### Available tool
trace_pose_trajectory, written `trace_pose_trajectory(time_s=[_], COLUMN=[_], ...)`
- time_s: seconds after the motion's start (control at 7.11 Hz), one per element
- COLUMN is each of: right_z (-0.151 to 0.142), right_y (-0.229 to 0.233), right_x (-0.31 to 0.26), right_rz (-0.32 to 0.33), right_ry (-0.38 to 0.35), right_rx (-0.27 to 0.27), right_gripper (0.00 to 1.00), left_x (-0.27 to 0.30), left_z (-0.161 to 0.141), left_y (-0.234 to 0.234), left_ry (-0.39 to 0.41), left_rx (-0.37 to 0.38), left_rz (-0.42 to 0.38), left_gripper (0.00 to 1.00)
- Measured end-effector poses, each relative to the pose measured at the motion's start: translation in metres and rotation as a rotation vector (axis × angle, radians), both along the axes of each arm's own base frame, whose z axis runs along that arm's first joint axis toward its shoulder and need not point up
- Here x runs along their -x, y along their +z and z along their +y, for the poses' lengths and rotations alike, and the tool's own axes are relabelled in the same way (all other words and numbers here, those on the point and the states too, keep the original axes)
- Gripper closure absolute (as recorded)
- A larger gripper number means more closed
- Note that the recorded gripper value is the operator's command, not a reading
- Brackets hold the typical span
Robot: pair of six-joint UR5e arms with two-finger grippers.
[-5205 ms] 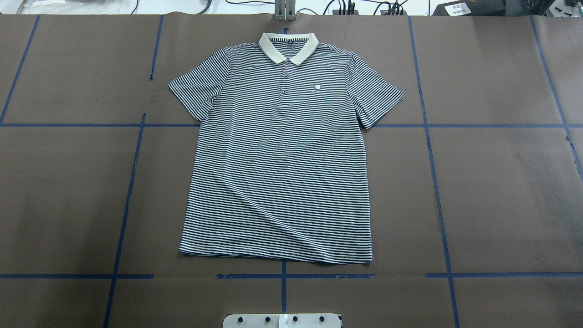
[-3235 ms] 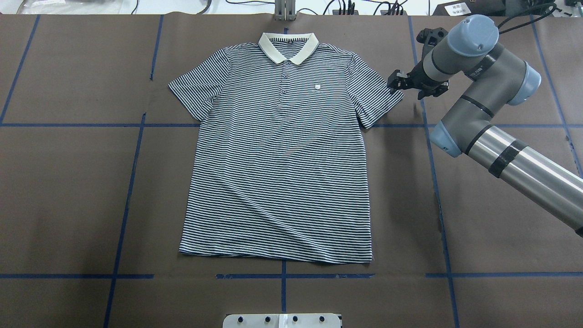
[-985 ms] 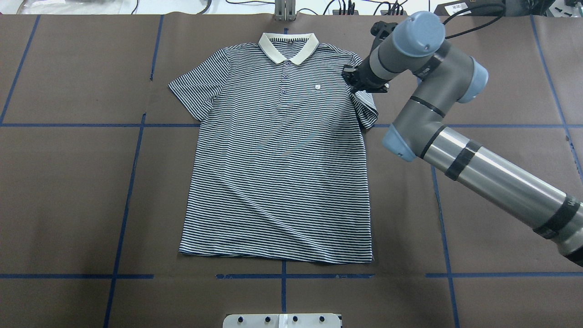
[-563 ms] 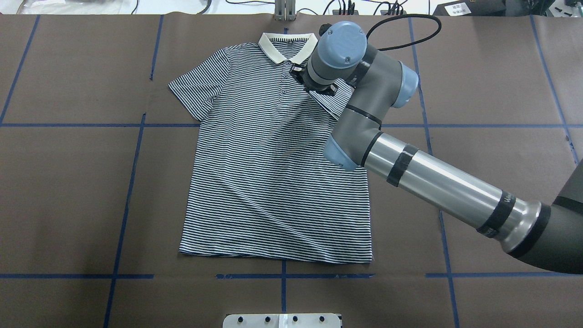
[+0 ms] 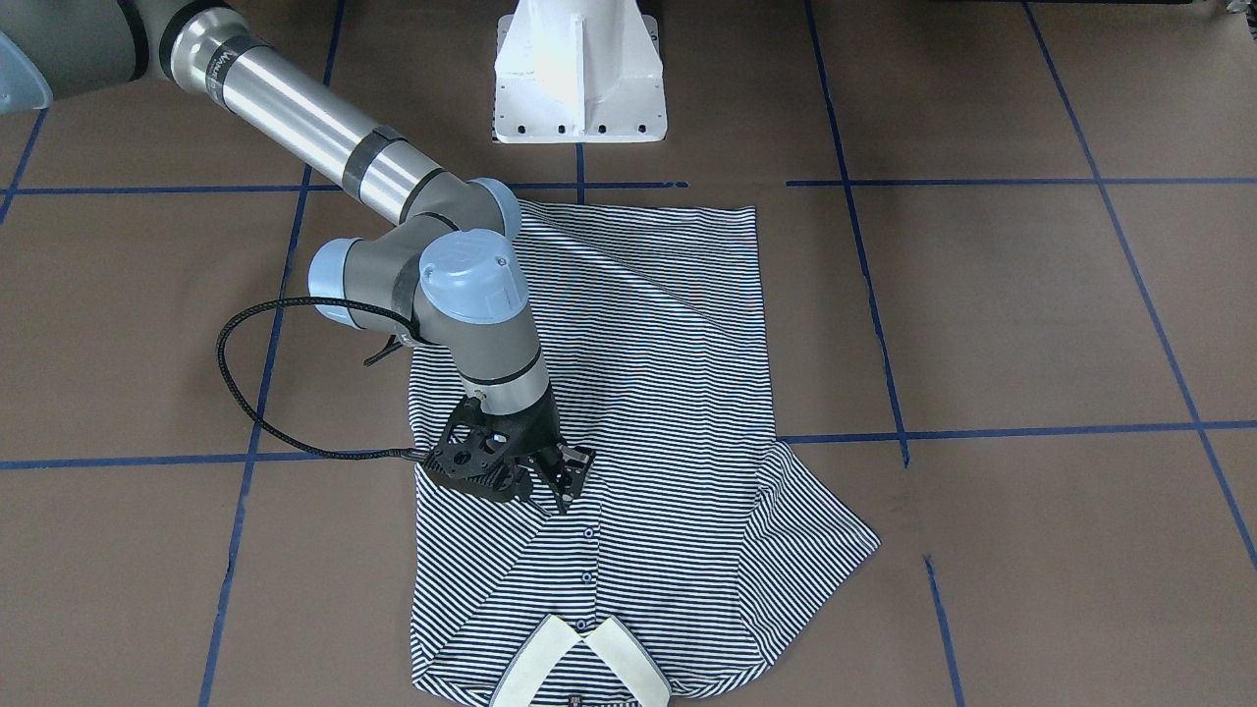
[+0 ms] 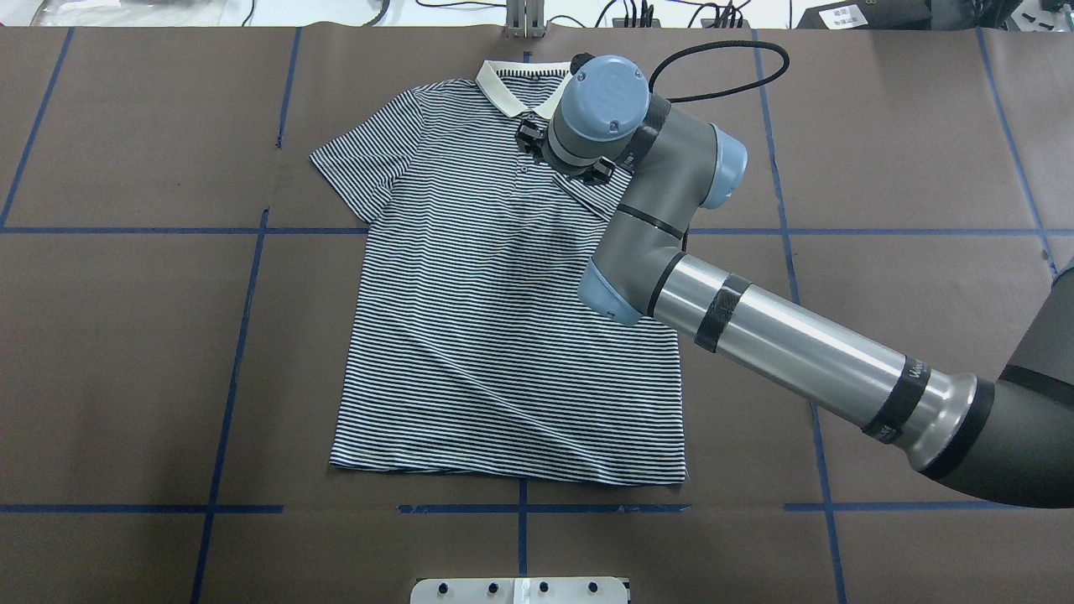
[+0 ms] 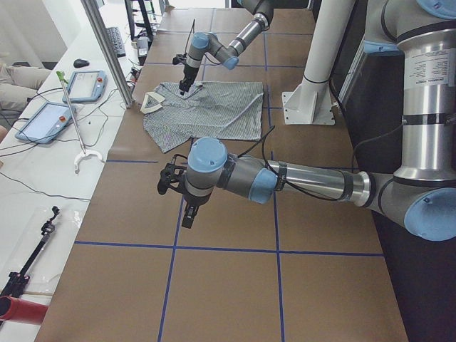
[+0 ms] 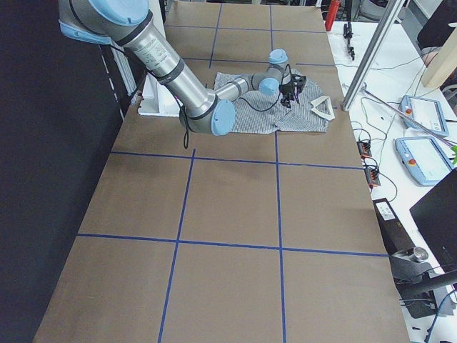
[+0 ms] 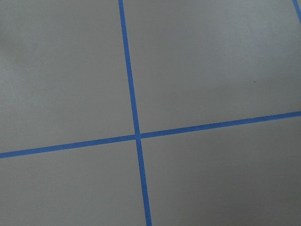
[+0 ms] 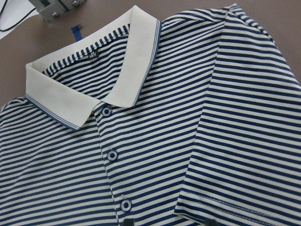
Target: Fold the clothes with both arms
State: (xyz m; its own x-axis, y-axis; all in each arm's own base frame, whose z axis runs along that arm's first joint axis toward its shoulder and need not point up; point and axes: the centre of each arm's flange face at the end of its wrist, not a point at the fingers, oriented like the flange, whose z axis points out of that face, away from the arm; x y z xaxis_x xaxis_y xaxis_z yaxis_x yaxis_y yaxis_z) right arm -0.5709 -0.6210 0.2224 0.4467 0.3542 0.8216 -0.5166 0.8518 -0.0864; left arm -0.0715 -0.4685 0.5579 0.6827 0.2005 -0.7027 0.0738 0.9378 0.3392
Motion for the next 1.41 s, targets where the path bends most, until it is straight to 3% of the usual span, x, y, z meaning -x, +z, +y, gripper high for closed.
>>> trace_pose_trajectory(time_s=[0.28,0.42,0.7,0.98,1.41], right_z=[0.009,0.014,0.030,0.052,0.086], right_y=[-0.010,-0.006,0.022,0.057,0.100], right_x=[-0.025,-0.054,-0.156,-0.236,-0.327], right_rz=[-0.056,-0.096,-0.183,-0.191,-0.176], right_ry=[-0.022,-0.046,-0.097,-0.101,-0.128], right_rx=[-0.018,-0.015,-0.004,-0.030,-0.066], right_gripper=[0.00,0.00,0.00,0.00,0.00], left_x=[-0.024,-0.043,-0.120,-0.225,-0.360], left_z=[-0.007,-0.016,-0.069,-0.137,-0.204], left_y=[-0.016,-0.026,-0.063,-0.102,-0.167], left_ry=[0.047,0.067,0.052,-0.003,-0.068], left_rx=[-0.122,-0.142,-0.059,0.073,0.181], left_rz=[0.010,0.033,0.082,0.103,0.112], left_gripper=[0.00,0.00,0.00,0.00,0.15])
